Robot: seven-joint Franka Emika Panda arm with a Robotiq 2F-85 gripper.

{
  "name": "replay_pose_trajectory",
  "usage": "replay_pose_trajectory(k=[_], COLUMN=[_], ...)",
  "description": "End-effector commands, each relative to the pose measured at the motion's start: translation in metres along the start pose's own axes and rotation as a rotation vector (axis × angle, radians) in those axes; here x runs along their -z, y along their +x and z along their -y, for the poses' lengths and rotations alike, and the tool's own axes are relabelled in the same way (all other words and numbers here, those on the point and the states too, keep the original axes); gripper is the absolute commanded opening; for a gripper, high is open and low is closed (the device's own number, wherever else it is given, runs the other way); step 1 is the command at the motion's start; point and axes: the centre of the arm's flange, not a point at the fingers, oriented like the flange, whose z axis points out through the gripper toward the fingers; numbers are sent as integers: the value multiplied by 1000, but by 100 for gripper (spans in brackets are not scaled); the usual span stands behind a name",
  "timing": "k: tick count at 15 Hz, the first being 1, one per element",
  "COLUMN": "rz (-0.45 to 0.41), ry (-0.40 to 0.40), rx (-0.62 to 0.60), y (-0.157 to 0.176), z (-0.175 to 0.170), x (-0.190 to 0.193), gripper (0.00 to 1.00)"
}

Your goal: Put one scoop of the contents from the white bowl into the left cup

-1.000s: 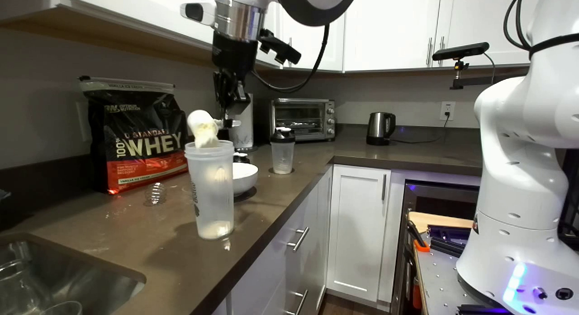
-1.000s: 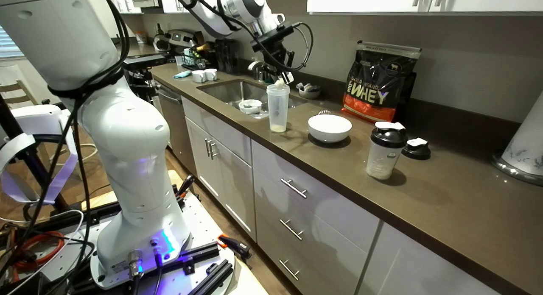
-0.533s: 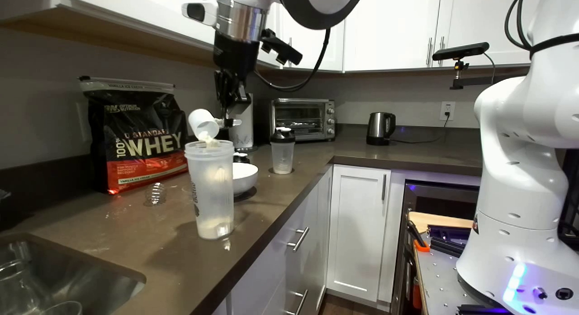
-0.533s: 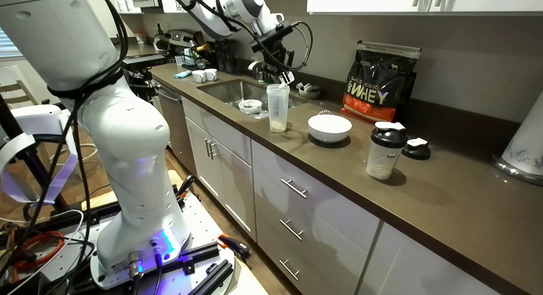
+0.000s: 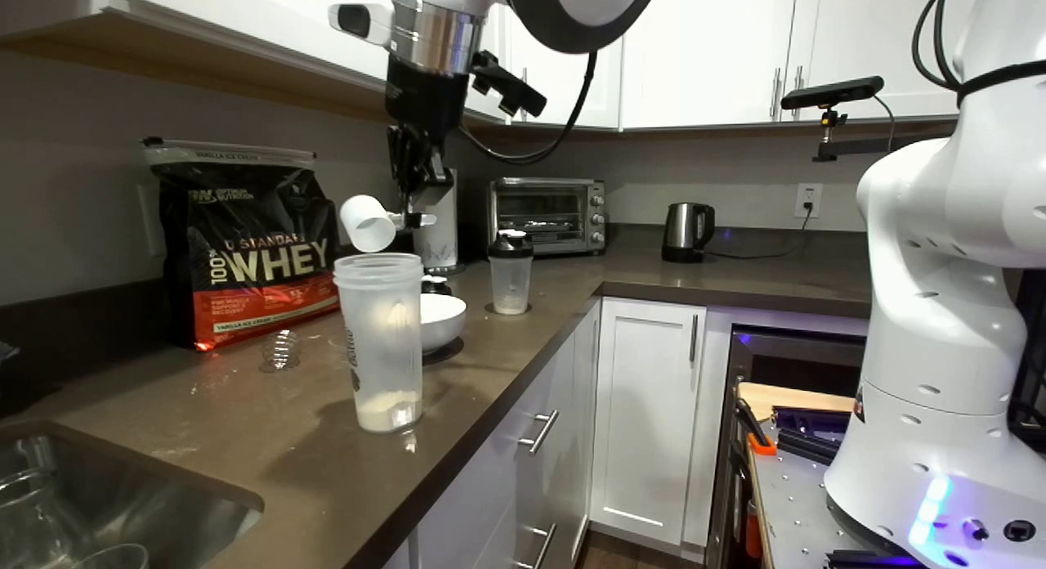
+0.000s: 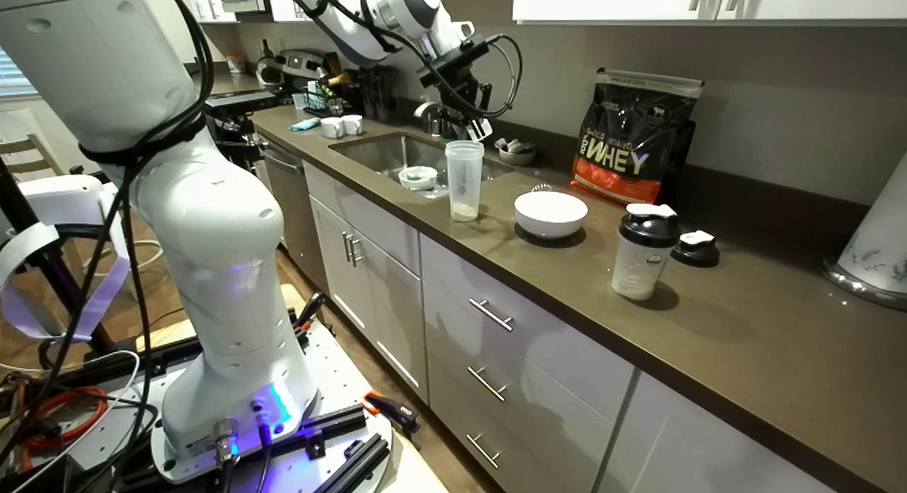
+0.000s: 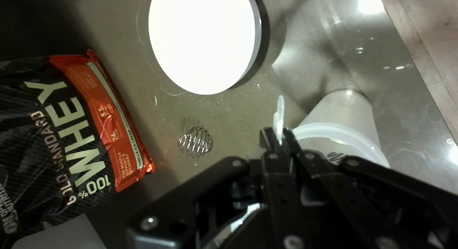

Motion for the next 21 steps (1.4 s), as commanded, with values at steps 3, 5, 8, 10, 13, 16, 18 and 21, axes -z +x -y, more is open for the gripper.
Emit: replay_pose_trajectory(k=[3, 5, 8, 10, 13, 16, 18, 21], rz=[-15, -12, 4, 20, 41, 72, 100, 161], ry=[-44, -34, -20, 3, 21, 29, 46, 108], rx=[-10, -13, -26, -43, -78, -117, -149, -202], y=[-5, -6, -7, -9, -15, -21, -26, -34], z=[5, 3, -4, -11, -23, -36, -45, -60], x=[6, 7, 5, 0, -7, -20, -31, -54], gripper=[1, 1, 1, 1, 1, 1, 1, 1])
